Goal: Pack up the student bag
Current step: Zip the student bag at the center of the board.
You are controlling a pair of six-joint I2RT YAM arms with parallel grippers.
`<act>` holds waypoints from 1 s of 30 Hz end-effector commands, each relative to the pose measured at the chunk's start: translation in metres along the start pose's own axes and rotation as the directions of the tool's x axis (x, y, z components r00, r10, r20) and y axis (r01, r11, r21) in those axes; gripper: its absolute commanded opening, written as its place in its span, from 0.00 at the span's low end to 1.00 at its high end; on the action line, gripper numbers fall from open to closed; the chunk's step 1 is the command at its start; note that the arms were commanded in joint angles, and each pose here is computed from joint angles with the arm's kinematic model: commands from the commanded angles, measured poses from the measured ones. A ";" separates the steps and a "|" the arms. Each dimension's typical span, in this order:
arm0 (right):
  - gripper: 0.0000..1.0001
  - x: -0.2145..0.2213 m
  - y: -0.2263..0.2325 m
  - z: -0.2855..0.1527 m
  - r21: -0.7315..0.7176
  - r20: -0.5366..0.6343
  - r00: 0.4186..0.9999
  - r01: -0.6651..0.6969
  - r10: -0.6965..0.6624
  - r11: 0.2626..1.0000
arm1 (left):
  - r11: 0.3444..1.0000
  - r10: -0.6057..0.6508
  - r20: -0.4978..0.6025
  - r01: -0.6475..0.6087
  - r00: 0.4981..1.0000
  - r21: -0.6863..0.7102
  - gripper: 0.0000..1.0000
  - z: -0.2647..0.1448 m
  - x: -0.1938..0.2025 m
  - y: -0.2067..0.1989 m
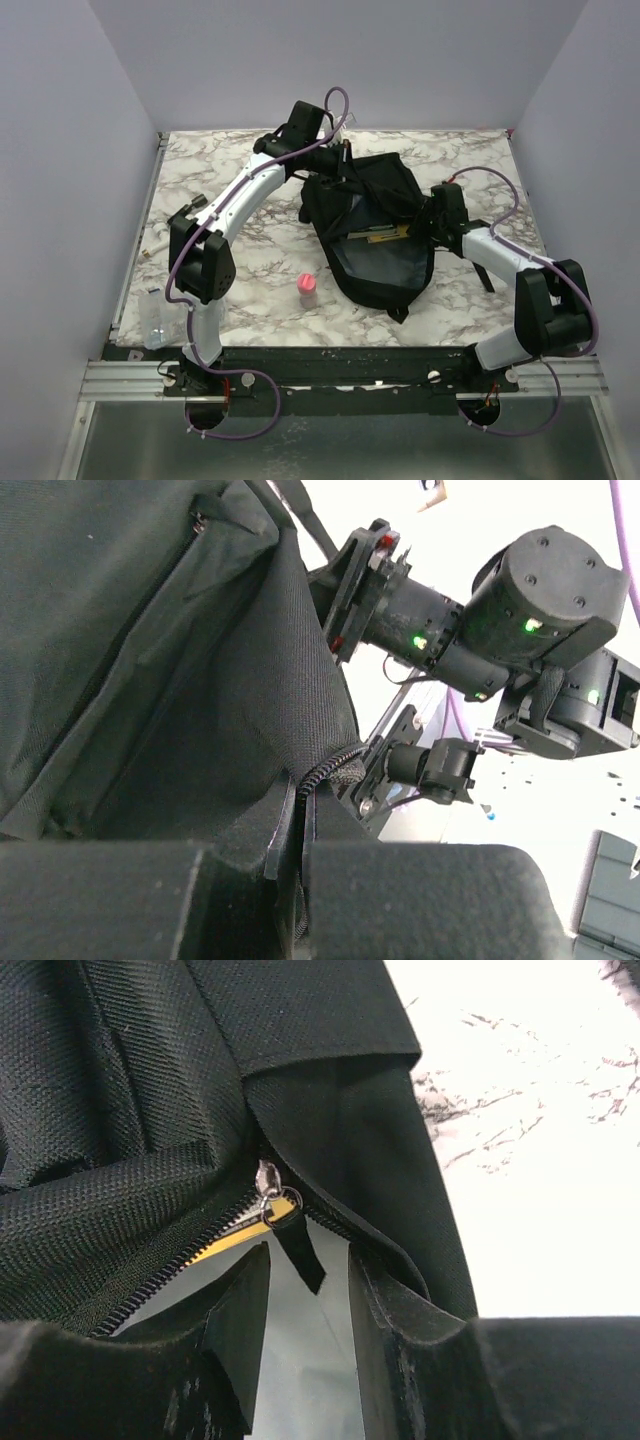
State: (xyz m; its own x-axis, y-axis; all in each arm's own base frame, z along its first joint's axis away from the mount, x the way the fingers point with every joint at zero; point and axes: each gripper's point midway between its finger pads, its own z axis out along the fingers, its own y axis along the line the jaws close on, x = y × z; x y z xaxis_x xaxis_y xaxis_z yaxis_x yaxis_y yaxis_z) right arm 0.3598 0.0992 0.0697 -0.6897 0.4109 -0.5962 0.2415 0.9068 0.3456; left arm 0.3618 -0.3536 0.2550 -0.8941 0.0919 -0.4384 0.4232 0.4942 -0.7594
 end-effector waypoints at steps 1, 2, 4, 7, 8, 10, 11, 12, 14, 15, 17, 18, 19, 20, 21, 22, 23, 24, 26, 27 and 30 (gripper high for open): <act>0.41 -0.025 -0.003 0.005 0.050 0.072 0.997 0.039 -0.042 0.998 | 0.997 0.075 0.036 -0.074 0.997 -0.031 0.00 -0.019 -0.010 -0.005; 0.42 -0.027 -0.001 0.004 0.038 0.081 0.995 0.047 -0.050 0.998 | 0.996 0.080 0.036 -0.079 0.996 -0.037 0.00 -0.021 -0.010 -0.004; 0.46 -0.033 0.003 0.000 0.018 0.110 0.992 0.064 -0.066 0.998 | 0.995 0.088 0.029 -0.087 0.996 -0.043 0.00 -0.024 -0.010 -0.002; 0.50 -0.047 0.011 -0.002 -0.022 0.178 0.981 0.076 -0.071 0.997 | 0.995 0.093 0.021 -0.092 0.995 -0.034 0.00 -0.026 -0.008 -0.005; 0.50 -0.053 0.016 -0.001 -0.041 0.210 0.975 0.080 -0.069 0.996 | 0.996 0.091 0.018 -0.090 0.996 -0.026 0.00 -0.027 -0.007 -0.006; 0.49 -0.058 0.020 0.004 -0.059 0.235 0.969 0.089 -0.073 0.994 | 0.996 0.090 0.013 -0.090 0.996 -0.009 0.00 -0.028 -0.006 -0.010; 0.47 -0.060 0.020 0.006 -0.054 0.244 0.967 0.090 -0.074 0.994 | 0.996 0.093 0.012 -0.093 0.996 -0.003 0.00 -0.029 -0.005 -0.012; 0.45 -0.063 0.020 0.006 -0.053 0.261 0.962 0.093 -0.076 0.994 | 0.995 0.096 0.012 -0.096 0.995 -0.003 0.00 -0.030 -0.004 -0.013; 0.41 -0.069 0.020 0.007 -0.053 0.294 0.952 0.101 -0.081 0.994 | 0.995 0.103 0.011 -0.103 0.995 -0.006 0.00 -0.031 -0.001 -0.013; 0.38 -0.072 0.020 0.007 -0.048 0.306 0.948 0.106 -0.087 0.993 | 0.994 0.108 0.010 -0.108 0.994 -0.009 0.00 -0.032 0.000 -0.012; 0.30 -0.075 0.016 0.007 -0.019 0.319 0.943 0.106 -0.095 0.994 | 0.994 0.110 0.011 -0.109 0.994 -0.023 0.00 -0.033 0.001 -0.009; 0.28 -0.077 0.012 0.007 -0.002 0.329 0.939 0.103 -0.097 0.995 | 0.994 0.110 0.009 -0.110 0.994 -0.025 0.00 -0.033 0.003 -0.008; 0.26 -0.080 0.010 0.008 0.013 0.343 0.934 0.102 -0.100 0.995 | 0.994 0.110 0.009 -0.109 0.994 -0.025 0.00 -0.033 0.003 -0.008; 0.25 -0.081 0.009 0.010 0.025 0.345 0.933 0.103 -0.105 0.994 | 0.994 0.107 0.006 -0.107 0.994 -0.022 0.00 -0.033 0.004 -0.009; 0.25 -0.082 0.006 0.011 0.042 0.347 0.931 0.107 -0.115 0.993 | 0.994 0.107 0.006 -0.107 0.994 -0.019 0.00 -0.034 0.005 -0.010; 0.24 -0.083 0.006 0.013 0.049 0.350 0.929 0.110 -0.120 0.993 | 0.995 0.102 0.005 -0.102 0.995 -0.020 0.00 -0.034 0.006 -0.010; 0.22 -0.085 0.005 0.014 0.058 0.354 0.927 0.113 -0.126 0.992 | 0.995 0.103 0.004 -0.103 0.995 -0.016 0.00 -0.035 0.007 -0.011; 0.20 -0.086 0.003 0.015 0.069 0.360 0.924 0.110 -0.127 0.992 | 0.995 0.103 0.001 -0.103 0.995 -0.014 0.00 -0.035 0.009 -0.013; 0.20 -0.091 0.006 0.018 0.068 0.368 0.921 0.112 -0.129 0.991 | 0.994 0.110 -0.006 -0.110 0.994 -0.013 0.04 -0.036 0.015 -0.014; 0.19 -0.091 0.006 0.020 0.073 0.363 0.922 0.118 -0.137 0.990 | 0.994 0.111 -0.010 -0.111 0.994 -0.016 0.06 -0.035 0.019 -0.013; 0.02 -0.091 0.008 0.025 0.074 0.346 0.926 0.132 -0.150 0.988 | 0.993 0.112 -0.023 -0.113 0.993 -0.020 0.17 -0.036 0.029 -0.010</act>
State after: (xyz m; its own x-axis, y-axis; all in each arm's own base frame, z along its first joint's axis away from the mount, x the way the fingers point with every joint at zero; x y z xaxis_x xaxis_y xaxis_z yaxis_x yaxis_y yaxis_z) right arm 0.4254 0.0837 0.1015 -0.4788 0.3066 -0.8227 0.1612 0.9518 0.2609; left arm 0.3449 -0.3345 0.2473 -0.8736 0.1561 -0.4610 0.4694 0.5206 -0.7132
